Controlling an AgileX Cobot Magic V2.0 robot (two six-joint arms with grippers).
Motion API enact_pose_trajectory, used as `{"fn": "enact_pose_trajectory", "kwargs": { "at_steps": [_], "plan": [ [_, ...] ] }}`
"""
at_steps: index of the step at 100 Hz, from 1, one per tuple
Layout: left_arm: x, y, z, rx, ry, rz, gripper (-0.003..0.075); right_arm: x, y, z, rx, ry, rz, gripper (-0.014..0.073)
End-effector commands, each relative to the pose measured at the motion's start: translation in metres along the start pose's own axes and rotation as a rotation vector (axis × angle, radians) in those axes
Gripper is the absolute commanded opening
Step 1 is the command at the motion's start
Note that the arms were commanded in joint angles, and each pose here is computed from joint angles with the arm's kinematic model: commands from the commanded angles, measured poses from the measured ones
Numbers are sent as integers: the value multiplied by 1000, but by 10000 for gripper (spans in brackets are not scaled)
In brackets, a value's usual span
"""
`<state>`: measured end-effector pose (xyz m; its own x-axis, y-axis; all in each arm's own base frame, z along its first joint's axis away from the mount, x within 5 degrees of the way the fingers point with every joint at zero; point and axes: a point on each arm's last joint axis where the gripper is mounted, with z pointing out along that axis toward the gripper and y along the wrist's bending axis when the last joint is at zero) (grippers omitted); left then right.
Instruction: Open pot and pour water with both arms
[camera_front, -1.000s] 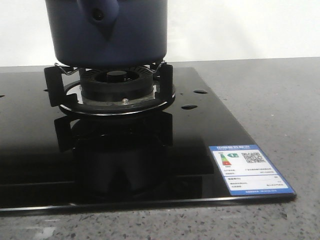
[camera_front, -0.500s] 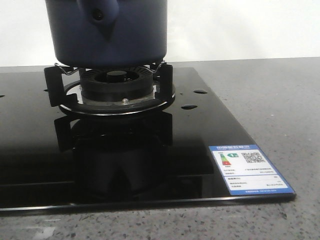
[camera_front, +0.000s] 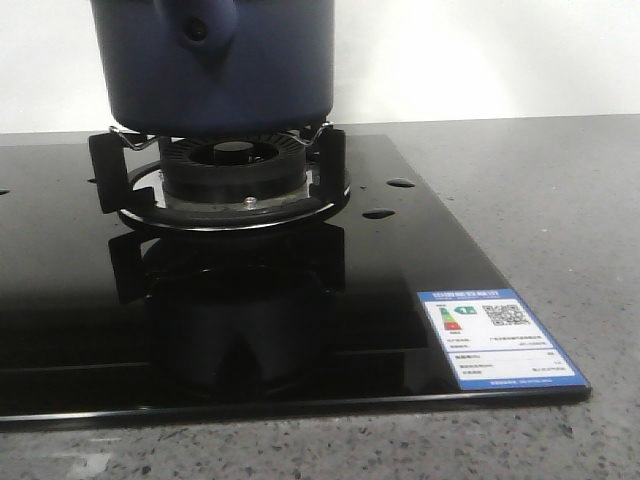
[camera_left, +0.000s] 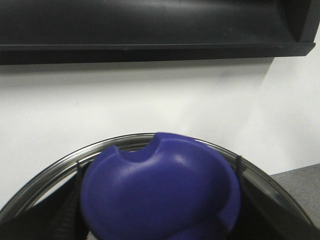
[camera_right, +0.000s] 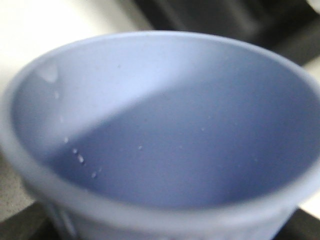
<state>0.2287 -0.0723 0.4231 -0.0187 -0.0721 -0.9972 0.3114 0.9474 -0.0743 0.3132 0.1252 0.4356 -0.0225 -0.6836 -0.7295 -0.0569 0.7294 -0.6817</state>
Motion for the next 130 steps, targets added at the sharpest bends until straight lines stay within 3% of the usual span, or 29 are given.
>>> {"fn": "enact_pose_trajectory", "kwargs": {
  "at_steps": [1, 19, 45, 58, 85, 105, 130],
  "plan": [
    [-26, 2, -10, -30, -148, 7, 400, -7, -43, -22, 55, -75, 189, 247],
    [-26, 2, -10, -30, -148, 7, 400, 14, -69, -39, 43, -146, 374, 247],
    [-26, 2, -10, -30, -147, 7, 400, 74, -73, -62, -82, -217, 499, 247],
    [-26, 2, -10, -29, -146, 7, 400, 112, -72, -71, -85, -185, 580, 247],
    [-26, 2, -10, -28, -142, 7, 400, 186, -42, -78, -182, -111, 632, 247],
    [-25, 2, -10, -26, -138, 7, 400, 221, -19, -65, -193, -52, 606, 247],
    [-25, 2, -10, -26, -138, 7, 400, 252, 4, -42, -285, -2, 639, 247]
  ]
}}
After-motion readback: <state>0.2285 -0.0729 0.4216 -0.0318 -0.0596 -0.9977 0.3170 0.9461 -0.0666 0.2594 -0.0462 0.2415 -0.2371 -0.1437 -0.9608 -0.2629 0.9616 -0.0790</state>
